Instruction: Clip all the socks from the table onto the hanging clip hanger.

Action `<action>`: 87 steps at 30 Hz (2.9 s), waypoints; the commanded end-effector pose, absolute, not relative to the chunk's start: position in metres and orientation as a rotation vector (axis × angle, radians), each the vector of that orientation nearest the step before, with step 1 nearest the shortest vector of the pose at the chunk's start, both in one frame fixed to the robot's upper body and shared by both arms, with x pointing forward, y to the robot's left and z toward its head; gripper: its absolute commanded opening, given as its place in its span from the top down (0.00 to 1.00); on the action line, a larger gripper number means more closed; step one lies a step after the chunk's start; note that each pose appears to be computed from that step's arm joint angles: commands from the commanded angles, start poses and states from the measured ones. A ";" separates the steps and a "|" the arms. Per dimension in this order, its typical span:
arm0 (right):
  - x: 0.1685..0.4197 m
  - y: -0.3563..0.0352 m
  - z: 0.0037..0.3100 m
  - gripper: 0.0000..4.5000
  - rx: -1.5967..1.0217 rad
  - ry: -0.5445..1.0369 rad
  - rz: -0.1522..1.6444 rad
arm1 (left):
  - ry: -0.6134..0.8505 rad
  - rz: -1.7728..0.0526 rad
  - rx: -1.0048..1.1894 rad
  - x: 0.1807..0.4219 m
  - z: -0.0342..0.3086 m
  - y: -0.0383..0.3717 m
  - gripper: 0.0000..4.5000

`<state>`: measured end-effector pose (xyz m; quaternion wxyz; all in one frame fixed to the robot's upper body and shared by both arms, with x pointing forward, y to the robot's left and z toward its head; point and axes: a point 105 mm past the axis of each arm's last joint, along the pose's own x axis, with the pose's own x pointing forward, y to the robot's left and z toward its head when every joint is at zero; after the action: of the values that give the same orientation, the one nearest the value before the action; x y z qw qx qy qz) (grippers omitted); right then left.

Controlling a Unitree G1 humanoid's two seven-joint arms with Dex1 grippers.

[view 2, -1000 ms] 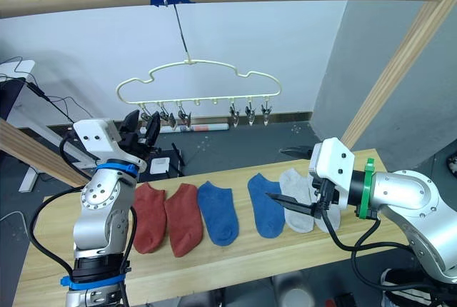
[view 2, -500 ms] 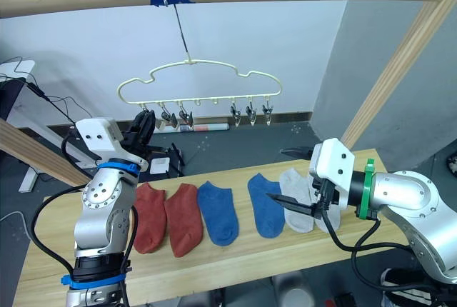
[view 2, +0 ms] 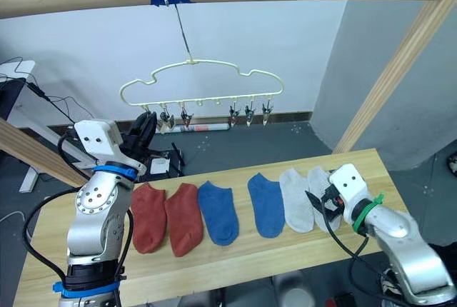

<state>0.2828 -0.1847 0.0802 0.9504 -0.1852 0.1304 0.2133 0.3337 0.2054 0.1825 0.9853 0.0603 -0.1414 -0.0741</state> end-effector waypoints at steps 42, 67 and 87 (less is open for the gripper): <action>0.316 -0.194 0.061 0.99 -0.420 0.224 0.455 | -0.165 -0.503 -0.030 0.304 0.209 0.190 1.00; 0.280 0.020 0.140 0.99 -0.309 -0.119 1.111 | -0.074 -0.639 -0.294 0.293 0.221 0.168 1.00; 0.279 0.042 0.164 0.99 -0.225 -0.238 1.121 | -0.058 -0.642 -0.297 0.291 0.216 0.166 1.00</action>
<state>0.2834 0.0368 0.1518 0.8408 -0.1094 -0.0851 0.5233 0.2981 0.1706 0.2046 0.9407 -0.1560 -0.0054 -0.3011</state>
